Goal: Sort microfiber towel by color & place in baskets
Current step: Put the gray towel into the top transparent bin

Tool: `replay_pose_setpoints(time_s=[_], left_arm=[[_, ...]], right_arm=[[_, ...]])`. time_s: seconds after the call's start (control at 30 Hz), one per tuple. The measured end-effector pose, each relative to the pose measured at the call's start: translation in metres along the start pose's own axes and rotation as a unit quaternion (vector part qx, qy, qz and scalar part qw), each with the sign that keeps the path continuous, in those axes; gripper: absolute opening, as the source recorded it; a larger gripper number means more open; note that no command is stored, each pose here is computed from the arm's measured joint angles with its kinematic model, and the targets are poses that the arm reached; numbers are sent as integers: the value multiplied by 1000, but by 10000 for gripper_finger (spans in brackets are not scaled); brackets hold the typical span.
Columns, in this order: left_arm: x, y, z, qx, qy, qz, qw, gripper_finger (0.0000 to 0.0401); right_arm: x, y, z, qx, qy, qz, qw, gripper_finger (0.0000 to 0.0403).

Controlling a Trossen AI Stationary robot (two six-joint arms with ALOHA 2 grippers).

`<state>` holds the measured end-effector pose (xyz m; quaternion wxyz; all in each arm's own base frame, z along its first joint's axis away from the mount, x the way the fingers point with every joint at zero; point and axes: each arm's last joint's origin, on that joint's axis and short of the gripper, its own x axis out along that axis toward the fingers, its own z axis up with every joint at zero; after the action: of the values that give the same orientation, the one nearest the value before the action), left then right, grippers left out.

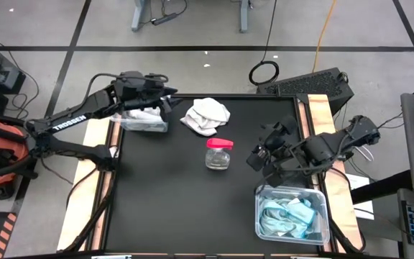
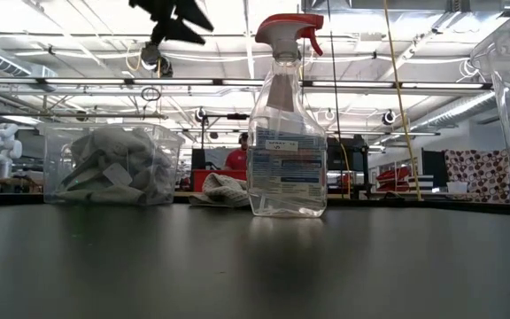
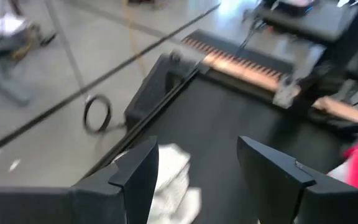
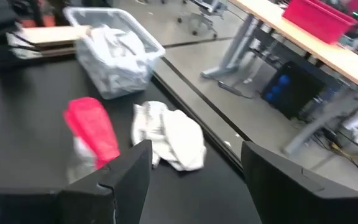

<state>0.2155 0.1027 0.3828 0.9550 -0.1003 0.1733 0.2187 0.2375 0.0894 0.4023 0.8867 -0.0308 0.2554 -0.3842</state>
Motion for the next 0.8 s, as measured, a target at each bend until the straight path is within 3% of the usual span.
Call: replay_pose_setpoints(time_s=[0.3,0.5,0.8], left_arm=[[-15,-19,26,24,-58,-66,996,221],[-22,-30,30,34,-62,-109,992,221],[-10,-54,12,71,15,-146,987,221]], right_arm=[[28,6,-22,1,22,-44,999,238],[44,7,-14,21,11,-48,999,238],[57,0,16,4,-13,43,999,238]])
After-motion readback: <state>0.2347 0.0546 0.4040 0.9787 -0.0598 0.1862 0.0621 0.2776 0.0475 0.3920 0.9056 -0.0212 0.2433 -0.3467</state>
